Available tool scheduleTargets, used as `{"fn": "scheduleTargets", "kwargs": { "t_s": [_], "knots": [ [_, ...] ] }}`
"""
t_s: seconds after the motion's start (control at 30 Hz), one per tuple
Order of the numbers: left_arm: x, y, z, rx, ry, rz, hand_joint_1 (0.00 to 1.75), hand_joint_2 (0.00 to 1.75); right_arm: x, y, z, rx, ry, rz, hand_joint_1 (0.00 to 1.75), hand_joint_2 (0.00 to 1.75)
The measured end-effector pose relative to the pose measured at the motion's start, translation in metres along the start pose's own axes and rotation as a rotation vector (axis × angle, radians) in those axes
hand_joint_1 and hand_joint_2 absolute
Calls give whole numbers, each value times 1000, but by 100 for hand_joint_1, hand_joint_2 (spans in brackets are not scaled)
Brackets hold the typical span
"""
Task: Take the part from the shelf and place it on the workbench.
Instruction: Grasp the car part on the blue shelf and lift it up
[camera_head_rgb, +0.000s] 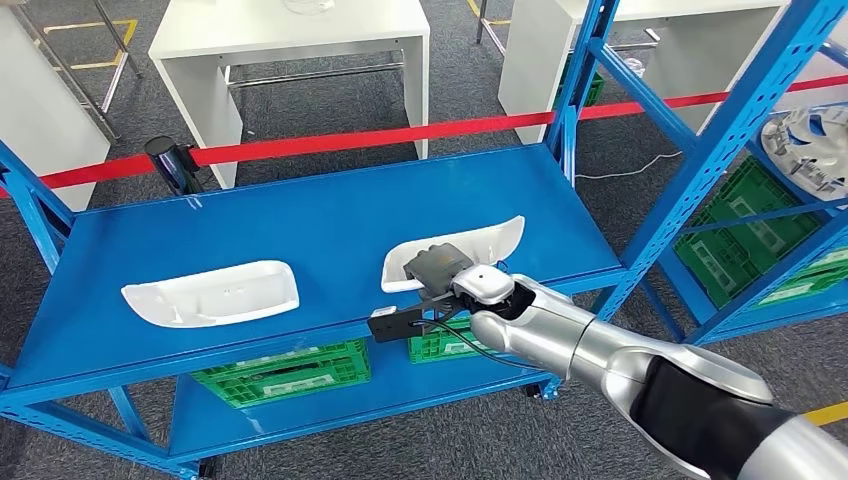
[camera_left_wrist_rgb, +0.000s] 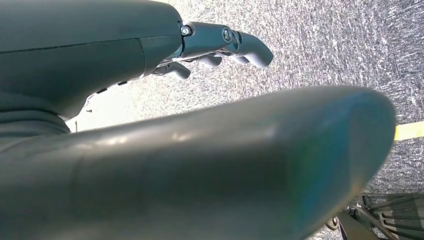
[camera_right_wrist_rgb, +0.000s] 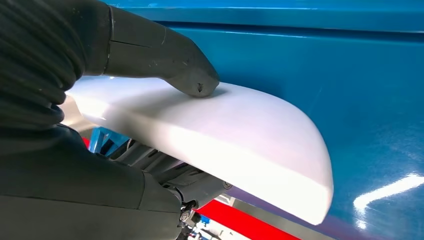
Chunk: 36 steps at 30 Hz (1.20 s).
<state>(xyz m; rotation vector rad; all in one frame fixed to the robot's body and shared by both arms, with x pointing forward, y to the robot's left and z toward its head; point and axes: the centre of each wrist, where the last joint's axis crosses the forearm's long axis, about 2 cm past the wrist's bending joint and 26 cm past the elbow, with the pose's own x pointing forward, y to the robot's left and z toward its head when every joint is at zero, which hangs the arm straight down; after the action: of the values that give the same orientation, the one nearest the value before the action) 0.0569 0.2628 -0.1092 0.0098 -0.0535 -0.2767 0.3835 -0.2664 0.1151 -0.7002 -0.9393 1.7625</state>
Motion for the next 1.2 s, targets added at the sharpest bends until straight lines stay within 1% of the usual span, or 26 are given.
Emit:
{"fn": "scheduleTargets", "kwargs": {
  "t_s": [0.03,0.17,0.33,0.43,0.53,0.67,0.73,0.8,0.93,1.0,1.1,1.2],
  "knots": [
    [0,0,0,-1,1,3,0,0,1,0,0,-1,-1,0,175,175],
    [-2,0,0,-3,-19,36,0,175,2,3,0,-7,0,2,175,175],
    [-3,1,0,4,-27,91,0,175,3,7,0,-4,3,8,175,175],
    [-4,1,0,-1,-35,115,0,175,3,7,0,-37,-2,-4,175,175],
    [-6,0,-1,-3,-42,133,0,175,5,7,1,-134,-38,-75,175,175],
    [-8,-2,-1,-4,-27,155,0,175,17,0,10,-345,-158,-266,175,175],
    [-9,-4,-1,-4,-19,156,0,175,24,-3,20,-490,-235,-352,175,175],
    [-11,-6,-1,-5,-10,150,0,175,28,-6,34,-646,-305,-407,175,175],
    [-10,-14,0,-17,13,136,0,175,26,-1,72,-903,-381,-444,175,175],
    [-10,-17,0,-22,24,124,0,175,27,4,89,-976,-405,-450,175,175],
    [-9,-18,0,-29,44,102,0,175,33,16,113,-1043,-439,-458,175,175],
    [-10,-18,0,-33,61,75,0,175,37,20,132,-1114,-475,-460,175,175]
  ]
}}
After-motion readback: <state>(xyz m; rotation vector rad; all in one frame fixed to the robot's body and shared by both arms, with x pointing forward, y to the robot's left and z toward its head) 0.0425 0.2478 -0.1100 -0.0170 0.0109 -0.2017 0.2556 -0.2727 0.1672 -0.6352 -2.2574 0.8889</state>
